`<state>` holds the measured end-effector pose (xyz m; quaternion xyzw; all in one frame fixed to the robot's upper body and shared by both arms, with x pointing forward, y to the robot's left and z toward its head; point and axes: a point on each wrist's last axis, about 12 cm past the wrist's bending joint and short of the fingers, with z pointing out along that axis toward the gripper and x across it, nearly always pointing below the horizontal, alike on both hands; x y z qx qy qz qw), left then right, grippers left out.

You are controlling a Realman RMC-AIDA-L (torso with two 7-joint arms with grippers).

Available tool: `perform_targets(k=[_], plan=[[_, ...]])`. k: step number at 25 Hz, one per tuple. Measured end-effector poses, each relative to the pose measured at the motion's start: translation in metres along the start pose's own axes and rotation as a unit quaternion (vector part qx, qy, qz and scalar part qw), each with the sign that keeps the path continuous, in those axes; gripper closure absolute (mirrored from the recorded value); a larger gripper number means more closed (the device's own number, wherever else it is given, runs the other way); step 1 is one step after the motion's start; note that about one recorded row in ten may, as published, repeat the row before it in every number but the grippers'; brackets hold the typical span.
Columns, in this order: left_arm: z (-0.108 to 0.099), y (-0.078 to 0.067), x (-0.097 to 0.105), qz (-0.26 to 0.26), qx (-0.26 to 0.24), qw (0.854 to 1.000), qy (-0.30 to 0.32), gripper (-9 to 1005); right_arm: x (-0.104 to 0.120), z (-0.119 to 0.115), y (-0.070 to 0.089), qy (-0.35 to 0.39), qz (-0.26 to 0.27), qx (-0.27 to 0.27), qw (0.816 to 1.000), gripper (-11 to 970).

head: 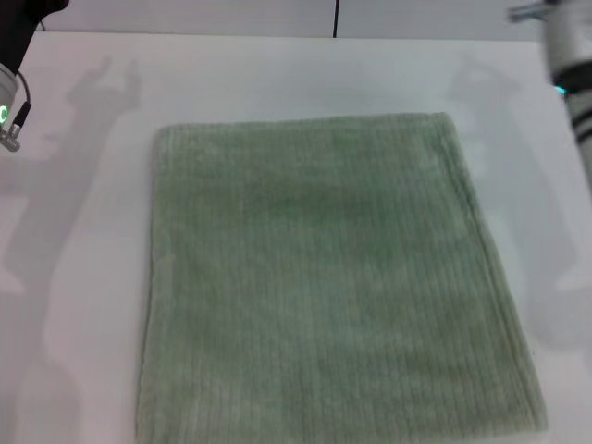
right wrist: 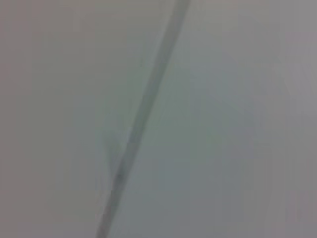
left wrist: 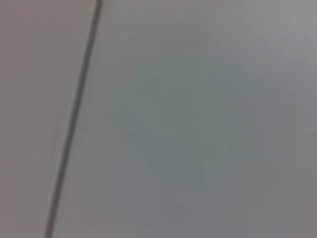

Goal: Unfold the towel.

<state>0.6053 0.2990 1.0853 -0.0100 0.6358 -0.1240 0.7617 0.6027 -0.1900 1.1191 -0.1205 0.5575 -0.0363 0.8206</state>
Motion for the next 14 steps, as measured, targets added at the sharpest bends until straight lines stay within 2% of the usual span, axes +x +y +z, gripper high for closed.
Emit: perform_targets(k=[5,8,12,14], plan=[[-0.002,-0.001,0.005,0.022,-0.014,1.0,0.007,605,0.027,-0.034,-0.042,0.01,0.06,0.046,0.997,854],[-0.003,-0.001,0.006,0.022,-0.013,1.0,0.009,603,0.04,-0.057,-0.067,0.013,0.076,0.067,0.995,854],[-0.005,-0.005,0.01,0.024,0.0,0.999,0.021,600,0.048,-0.074,-0.088,0.02,0.078,0.08,0.994,853],[-0.007,-0.005,0.011,0.02,-0.003,1.0,0.02,405,0.049,-0.079,-0.094,0.02,0.073,0.085,0.993,853]])
